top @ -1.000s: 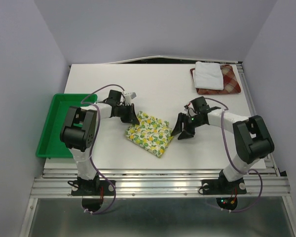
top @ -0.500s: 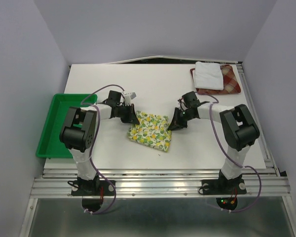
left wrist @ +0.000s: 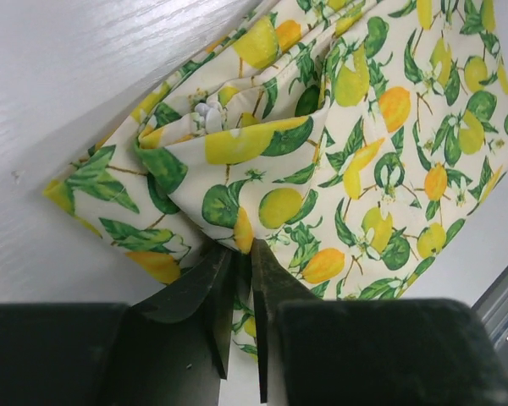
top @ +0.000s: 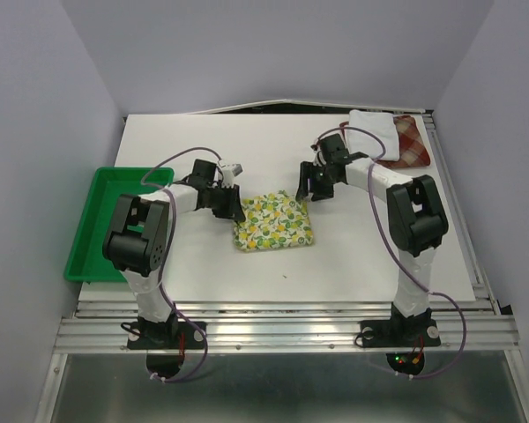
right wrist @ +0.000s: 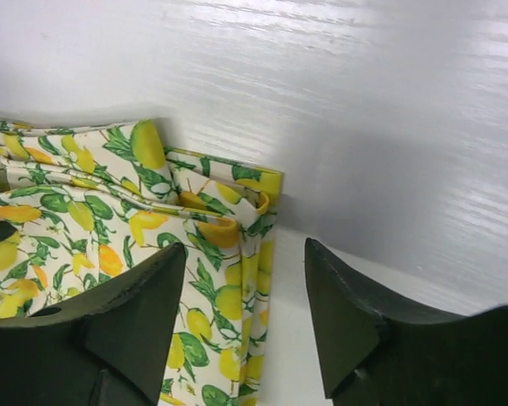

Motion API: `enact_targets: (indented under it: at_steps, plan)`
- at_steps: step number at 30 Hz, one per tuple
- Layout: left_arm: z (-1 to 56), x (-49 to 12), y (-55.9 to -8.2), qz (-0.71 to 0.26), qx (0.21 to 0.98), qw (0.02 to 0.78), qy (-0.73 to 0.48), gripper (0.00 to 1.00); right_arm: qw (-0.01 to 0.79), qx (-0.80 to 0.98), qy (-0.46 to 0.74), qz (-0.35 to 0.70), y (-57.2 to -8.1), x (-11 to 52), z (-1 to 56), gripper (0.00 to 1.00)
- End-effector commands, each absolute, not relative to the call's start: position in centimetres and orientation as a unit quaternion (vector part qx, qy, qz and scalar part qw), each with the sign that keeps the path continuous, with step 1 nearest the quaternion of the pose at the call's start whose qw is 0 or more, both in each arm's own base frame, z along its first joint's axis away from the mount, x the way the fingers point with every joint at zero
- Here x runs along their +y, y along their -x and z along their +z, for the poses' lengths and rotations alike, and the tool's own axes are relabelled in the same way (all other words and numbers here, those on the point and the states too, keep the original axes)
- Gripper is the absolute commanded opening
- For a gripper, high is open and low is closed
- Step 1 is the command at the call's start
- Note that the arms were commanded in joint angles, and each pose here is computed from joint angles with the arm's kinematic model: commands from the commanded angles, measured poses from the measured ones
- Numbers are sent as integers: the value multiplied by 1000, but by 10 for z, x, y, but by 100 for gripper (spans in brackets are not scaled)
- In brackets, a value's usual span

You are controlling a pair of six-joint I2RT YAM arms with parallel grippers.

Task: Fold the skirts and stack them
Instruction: Fold the skirt

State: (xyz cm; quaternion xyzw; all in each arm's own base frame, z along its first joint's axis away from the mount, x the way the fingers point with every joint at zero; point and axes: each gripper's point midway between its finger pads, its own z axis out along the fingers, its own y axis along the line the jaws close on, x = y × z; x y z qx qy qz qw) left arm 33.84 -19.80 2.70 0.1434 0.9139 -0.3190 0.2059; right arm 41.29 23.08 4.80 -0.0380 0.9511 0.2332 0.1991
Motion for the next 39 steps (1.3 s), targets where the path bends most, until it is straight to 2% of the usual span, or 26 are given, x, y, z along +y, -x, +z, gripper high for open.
enact_targets:
  at_steps: [1,6,7,9,11,14,15,16,17,18,19,24,27,32,39]
  plan:
    - [52,-189,-334,-306,909,228,-167,27,227,951,13,211,-415,204,79,69]
    - [67,-199,-322,-346,892,231,-179,34,203,948,-3,244,-386,200,84,70]
    - [71,-199,-321,-349,889,236,-178,43,194,947,-11,257,-381,204,86,70]
    - [77,-202,-324,-354,884,245,-184,45,164,942,-12,293,-363,213,79,69]
    - [78,-193,-331,-321,896,251,-174,45,152,939,-10,309,-355,216,73,69]
    - [97,-165,-355,-256,905,306,-147,48,136,940,-7,314,-342,215,57,69]
    - [104,-159,-360,-250,903,319,-142,52,134,940,-7,315,-340,216,54,69]
    - [116,-157,-367,-249,896,338,-147,59,131,940,-8,316,-338,216,50,70]
    - [127,-161,-367,-248,878,353,-205,67,131,938,-5,320,-338,217,46,70]
    - [131,-164,-370,-240,873,357,-232,98,134,938,-3,321,-339,217,44,70]
    - [152,-169,-381,-235,857,377,-261,99,137,937,1,321,-340,217,42,70]
    - [136,-204,-376,-246,794,315,-459,99,166,932,22,322,-360,221,34,70]
    - [114,-224,-388,-237,767,291,-521,99,180,933,29,310,-373,220,30,69]
    - [90,-249,-407,-231,749,268,-561,99,191,931,41,308,-389,224,26,67]
    - [68,-277,-422,-217,726,286,-587,99,203,919,52,334,-404,236,26,59]
